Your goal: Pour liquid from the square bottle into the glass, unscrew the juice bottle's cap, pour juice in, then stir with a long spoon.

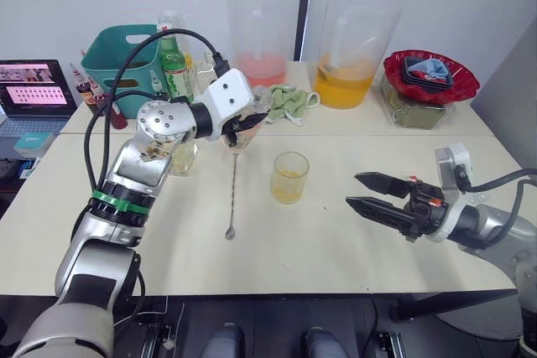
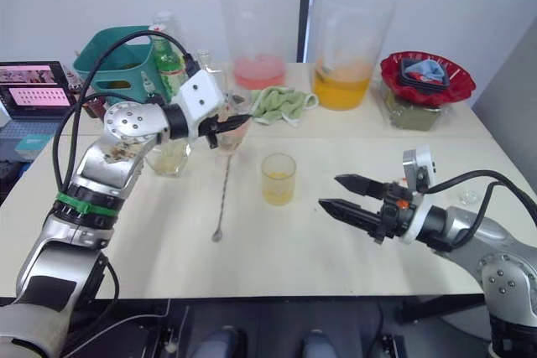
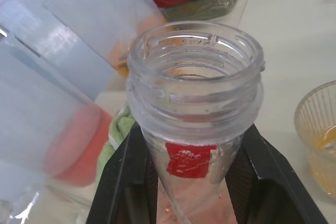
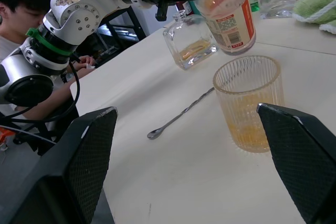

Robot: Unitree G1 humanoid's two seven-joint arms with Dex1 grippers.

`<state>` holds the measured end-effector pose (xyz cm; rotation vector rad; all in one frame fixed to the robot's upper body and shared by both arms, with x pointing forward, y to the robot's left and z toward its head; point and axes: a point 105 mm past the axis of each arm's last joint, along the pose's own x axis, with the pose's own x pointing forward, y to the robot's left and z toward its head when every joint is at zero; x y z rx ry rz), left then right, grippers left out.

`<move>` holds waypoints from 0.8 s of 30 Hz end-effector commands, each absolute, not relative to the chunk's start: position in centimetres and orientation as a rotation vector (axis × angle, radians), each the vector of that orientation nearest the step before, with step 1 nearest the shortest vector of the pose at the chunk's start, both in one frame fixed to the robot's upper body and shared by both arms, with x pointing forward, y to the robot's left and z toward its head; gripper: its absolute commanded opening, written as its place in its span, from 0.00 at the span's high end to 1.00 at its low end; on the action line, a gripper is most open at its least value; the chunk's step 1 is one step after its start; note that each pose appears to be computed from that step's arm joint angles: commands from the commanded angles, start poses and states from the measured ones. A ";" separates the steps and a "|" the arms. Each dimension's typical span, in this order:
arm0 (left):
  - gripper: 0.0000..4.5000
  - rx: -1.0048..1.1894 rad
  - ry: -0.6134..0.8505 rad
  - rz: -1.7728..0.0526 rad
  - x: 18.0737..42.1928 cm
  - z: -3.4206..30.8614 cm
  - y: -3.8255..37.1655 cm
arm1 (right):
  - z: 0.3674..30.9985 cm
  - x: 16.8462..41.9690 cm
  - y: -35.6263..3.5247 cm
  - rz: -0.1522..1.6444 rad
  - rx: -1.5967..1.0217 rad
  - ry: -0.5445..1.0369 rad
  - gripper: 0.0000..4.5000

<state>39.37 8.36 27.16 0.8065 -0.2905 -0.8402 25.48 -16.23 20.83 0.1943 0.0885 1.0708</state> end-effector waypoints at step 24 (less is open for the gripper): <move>0.72 1.334 -0.620 -0.642 41.4 25.9 5.3 | 20.9 25.7 -16.8 0.958 0.110 0.043 0.00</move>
